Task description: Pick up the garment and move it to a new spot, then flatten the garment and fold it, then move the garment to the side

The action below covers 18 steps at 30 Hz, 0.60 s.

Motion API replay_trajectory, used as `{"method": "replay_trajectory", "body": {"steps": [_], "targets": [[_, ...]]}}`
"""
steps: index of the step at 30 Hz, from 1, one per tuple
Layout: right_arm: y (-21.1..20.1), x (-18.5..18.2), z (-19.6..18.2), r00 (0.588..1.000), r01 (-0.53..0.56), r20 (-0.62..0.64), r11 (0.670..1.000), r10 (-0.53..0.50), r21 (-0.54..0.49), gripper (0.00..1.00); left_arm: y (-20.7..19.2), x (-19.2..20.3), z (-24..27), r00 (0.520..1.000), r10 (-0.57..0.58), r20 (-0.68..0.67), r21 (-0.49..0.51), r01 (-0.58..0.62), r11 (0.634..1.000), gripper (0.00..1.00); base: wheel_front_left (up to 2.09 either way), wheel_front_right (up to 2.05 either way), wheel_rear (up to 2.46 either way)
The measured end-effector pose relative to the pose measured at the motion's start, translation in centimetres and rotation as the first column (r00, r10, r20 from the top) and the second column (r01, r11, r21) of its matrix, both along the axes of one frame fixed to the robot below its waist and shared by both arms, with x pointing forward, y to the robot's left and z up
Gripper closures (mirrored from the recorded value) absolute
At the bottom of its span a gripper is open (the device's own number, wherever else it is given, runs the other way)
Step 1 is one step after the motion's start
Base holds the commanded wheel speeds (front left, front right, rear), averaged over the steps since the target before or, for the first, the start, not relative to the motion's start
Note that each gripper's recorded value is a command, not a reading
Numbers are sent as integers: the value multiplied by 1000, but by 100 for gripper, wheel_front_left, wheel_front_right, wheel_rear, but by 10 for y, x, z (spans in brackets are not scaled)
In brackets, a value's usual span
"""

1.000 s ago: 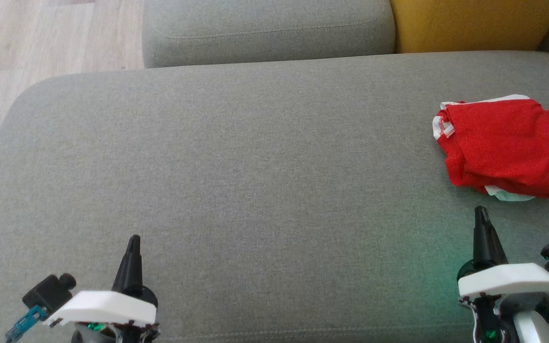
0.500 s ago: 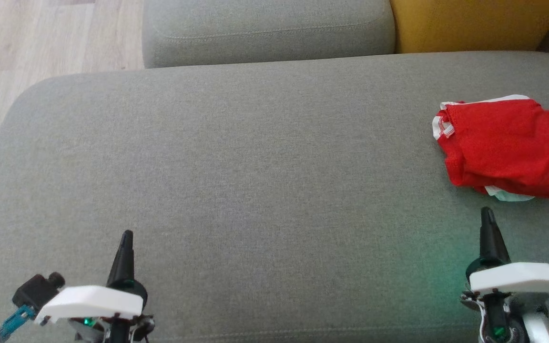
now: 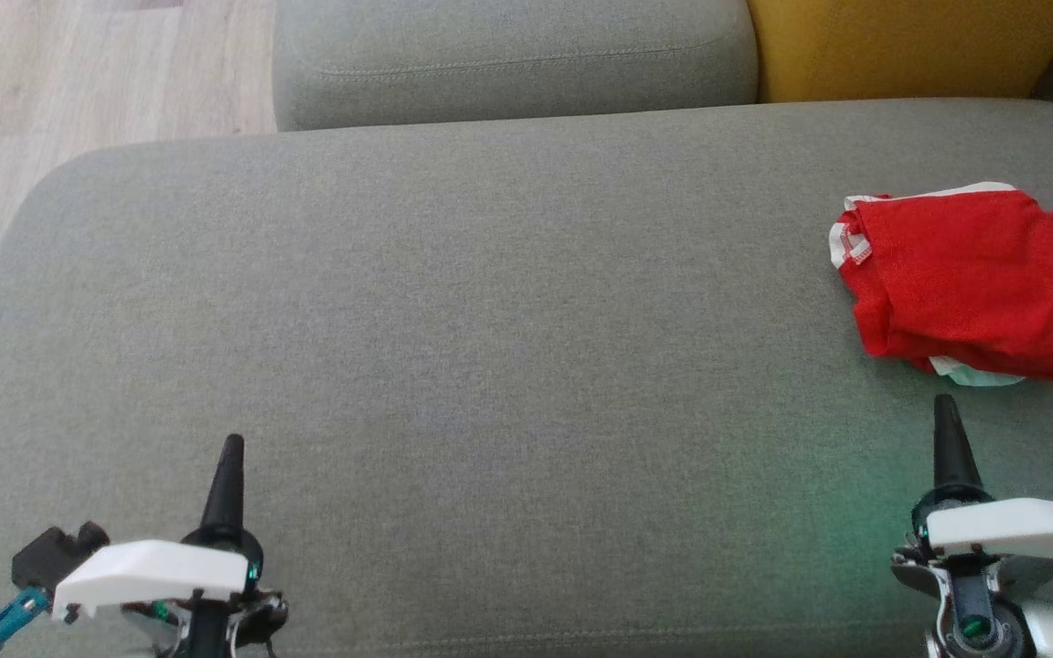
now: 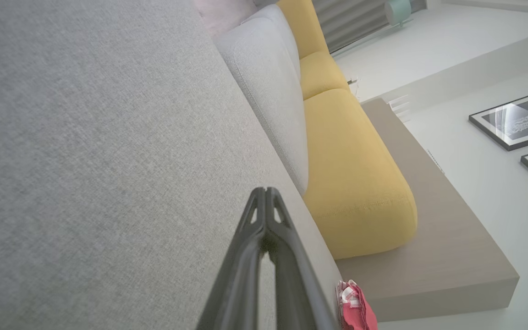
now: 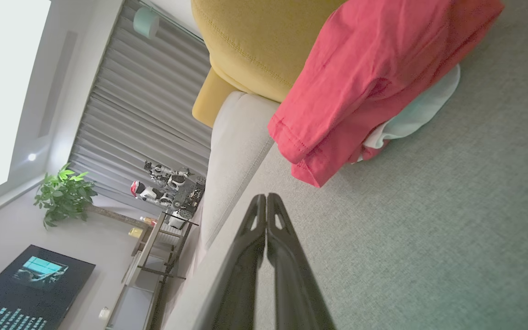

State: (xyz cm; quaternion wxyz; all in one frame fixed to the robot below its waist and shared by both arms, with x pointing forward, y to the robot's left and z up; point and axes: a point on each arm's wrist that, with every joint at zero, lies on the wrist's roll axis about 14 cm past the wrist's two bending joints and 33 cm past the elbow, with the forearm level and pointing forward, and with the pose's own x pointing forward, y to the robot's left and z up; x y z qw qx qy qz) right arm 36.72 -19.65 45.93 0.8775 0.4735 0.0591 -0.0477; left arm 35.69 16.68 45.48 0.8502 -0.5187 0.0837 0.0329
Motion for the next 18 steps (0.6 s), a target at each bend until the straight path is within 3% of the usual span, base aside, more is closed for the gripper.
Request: {"method": "replay_trajectory", "body": {"steps": [18], "targets": [[-5, 3, 6, 999, 33, 14, 973, -38, 229, 100, 7, 5, 5, 1000, 31, 5, -192, -29, 981, 100, 0, 0, 0]]}}
